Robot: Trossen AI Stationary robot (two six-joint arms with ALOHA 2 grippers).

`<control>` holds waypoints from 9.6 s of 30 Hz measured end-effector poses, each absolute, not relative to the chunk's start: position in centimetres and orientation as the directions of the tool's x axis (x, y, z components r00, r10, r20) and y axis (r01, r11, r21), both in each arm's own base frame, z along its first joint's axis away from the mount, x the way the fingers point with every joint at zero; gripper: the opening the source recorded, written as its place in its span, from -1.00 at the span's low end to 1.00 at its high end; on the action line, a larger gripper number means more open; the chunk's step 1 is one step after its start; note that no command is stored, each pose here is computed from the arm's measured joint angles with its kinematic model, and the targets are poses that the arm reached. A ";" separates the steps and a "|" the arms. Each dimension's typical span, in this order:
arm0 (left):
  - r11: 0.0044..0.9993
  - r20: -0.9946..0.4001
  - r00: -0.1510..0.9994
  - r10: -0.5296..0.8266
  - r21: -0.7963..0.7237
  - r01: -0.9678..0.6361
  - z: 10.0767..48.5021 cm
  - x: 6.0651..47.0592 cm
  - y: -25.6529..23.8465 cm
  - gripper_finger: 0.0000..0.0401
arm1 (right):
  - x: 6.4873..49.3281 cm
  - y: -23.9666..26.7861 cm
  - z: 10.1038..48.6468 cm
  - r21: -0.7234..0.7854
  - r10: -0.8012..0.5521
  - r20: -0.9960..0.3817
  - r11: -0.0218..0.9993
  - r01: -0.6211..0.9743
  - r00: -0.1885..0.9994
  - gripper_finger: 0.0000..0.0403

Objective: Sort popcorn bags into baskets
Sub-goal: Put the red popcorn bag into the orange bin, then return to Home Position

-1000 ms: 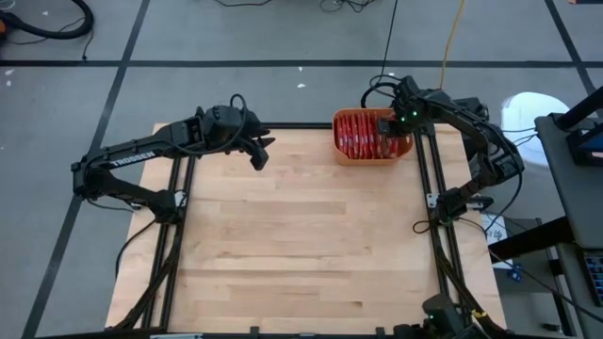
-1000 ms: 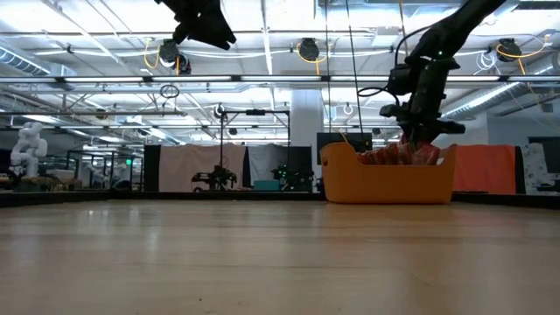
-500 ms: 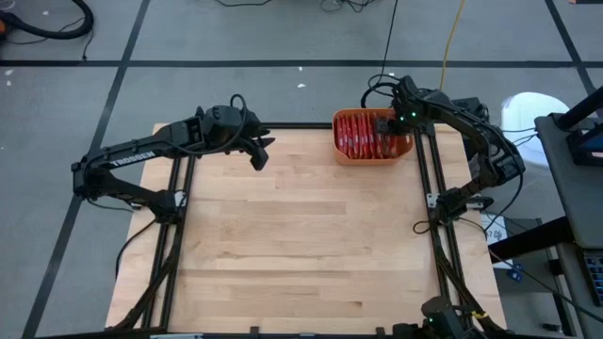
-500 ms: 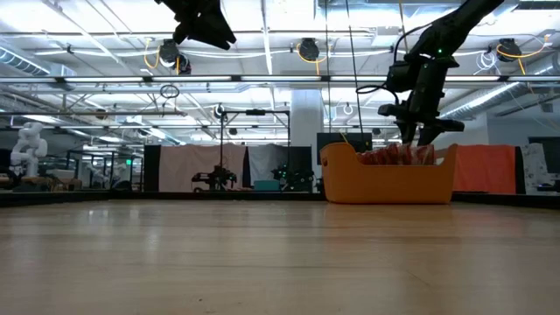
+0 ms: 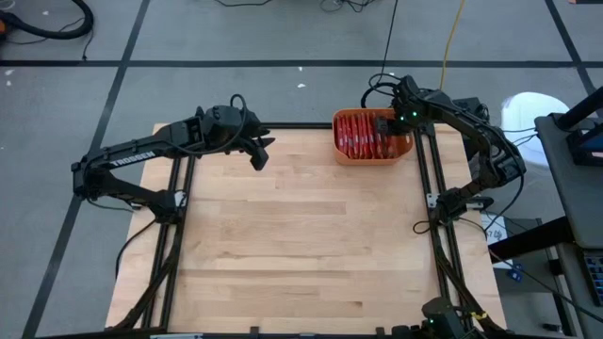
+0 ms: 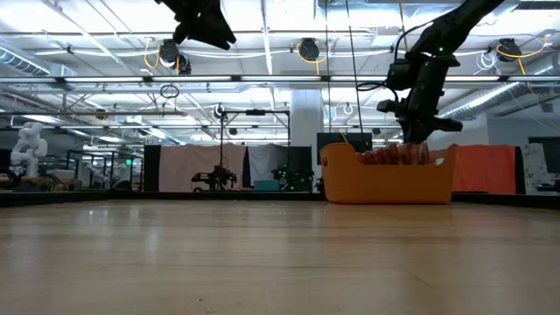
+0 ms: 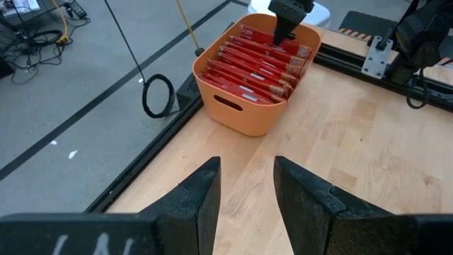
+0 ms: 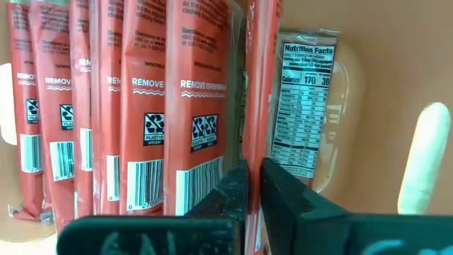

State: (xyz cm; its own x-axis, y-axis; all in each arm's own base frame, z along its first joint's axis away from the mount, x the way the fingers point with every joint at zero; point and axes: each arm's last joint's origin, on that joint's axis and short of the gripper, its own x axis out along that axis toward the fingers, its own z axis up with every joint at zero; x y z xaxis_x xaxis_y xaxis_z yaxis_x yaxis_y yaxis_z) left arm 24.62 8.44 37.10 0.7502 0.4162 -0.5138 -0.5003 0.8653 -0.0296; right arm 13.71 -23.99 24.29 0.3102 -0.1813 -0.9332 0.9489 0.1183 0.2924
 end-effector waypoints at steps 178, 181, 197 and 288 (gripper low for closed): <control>0.983 -0.062 0.982 0.177 -0.041 -0.180 16.2 10.4 0.5 -1.00 | 9.7 0.0 17.0 -0.134 0.040 0.017 0.990 -0.037 0.999 -1.00; 0.986 -0.044 0.986 0.162 -0.026 -0.163 16.4 10.2 0.5 -1.00 | 9.7 0.0 17.0 -0.118 0.034 0.014 0.993 -0.032 0.999 -1.00; 0.999 -0.020 0.999 0.027 -0.025 -0.027 16.5 10.0 0.1 -1.00 | 9.7 0.0 17.1 -0.121 0.042 0.026 0.992 -0.038 0.999 -1.00; 0.999 -0.001 1.000 0.026 0.022 -0.026 16.7 10.0 0.1 -0.81 | 9.7 0.0 17.1 -0.121 0.042 0.026 0.992 -0.038 0.999 -1.00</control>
State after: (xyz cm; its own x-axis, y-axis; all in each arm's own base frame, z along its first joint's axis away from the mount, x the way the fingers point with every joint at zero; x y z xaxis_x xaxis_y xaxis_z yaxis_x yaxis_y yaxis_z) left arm 9.99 0.05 16.66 0.9997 0.0256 -0.0014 -0.0255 0.9994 0.0224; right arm 9.69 0.04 17.13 0.9988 0.0418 0.0257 -0.0384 0.9920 -0.1205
